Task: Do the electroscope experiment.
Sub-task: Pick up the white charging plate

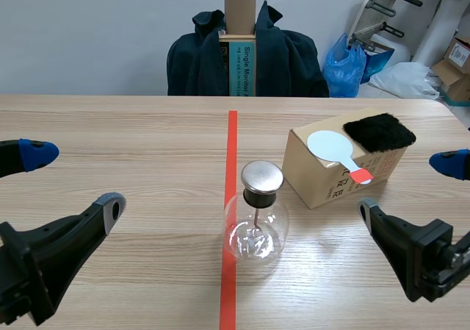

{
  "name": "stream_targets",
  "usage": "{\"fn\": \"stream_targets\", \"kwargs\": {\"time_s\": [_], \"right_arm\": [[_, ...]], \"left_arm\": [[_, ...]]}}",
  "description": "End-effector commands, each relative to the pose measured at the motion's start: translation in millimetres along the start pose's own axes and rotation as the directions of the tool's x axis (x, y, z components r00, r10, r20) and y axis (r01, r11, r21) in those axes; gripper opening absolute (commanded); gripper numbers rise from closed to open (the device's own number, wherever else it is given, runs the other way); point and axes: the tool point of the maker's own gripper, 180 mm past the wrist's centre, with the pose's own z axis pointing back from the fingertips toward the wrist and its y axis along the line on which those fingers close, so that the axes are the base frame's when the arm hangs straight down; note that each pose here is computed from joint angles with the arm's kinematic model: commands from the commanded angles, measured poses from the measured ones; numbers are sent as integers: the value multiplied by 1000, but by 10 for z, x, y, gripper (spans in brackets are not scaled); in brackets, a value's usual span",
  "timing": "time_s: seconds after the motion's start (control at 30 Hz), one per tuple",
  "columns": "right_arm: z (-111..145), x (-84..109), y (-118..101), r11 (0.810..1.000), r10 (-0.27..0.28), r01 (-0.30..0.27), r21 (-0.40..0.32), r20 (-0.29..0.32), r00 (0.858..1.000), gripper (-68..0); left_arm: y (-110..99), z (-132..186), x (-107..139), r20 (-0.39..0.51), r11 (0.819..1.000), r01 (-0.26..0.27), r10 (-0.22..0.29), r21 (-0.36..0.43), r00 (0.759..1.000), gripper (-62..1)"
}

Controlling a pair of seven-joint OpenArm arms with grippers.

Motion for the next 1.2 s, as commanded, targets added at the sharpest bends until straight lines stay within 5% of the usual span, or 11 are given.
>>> {"fn": "stream_targets", "kwargs": {"time_s": [0.0,0.63,0.73,0.83,0.9,0.97,1.07,1.17], "right_arm": [[-7,77,9,1000,10,-10,11,21,1000,4],[-7,75,9,1000,7,-7,7,22,1000,4],[-6,49,14,998,54,-55,10,8,998,4],[1,5,-4,985,171,-171,14,-20,985,4],[14,-19,-52,964,266,-266,9,-40,963,4],[32,-58,-144,925,377,-379,-6,-78,923,4],[69,-93,-340,840,529,-541,-47,-148,835,4],[112,-30,-584,721,655,-684,-114,-212,725,4]], "left_arm": [[-39,-14,85,29,1000,-3,4,-13,1000,14],[-40,-14,79,25,1000,4,-3,-13,1000,14],[-40,-14,80,26,1000,4,-3,-13,1000,14],[-40,-14,80,26,1000,4,-3,-13,1000,14],[-40,-14,80,26,1000,4,-3,-13,1000,14],[-40,-14,80,26,1000,4,-3,-13,1000,14],[-40,-14,79,25,1000,4,-3,-13,1000,14],[-40,-15,79,25,1000,4,-3,-13,1000,14]]}}
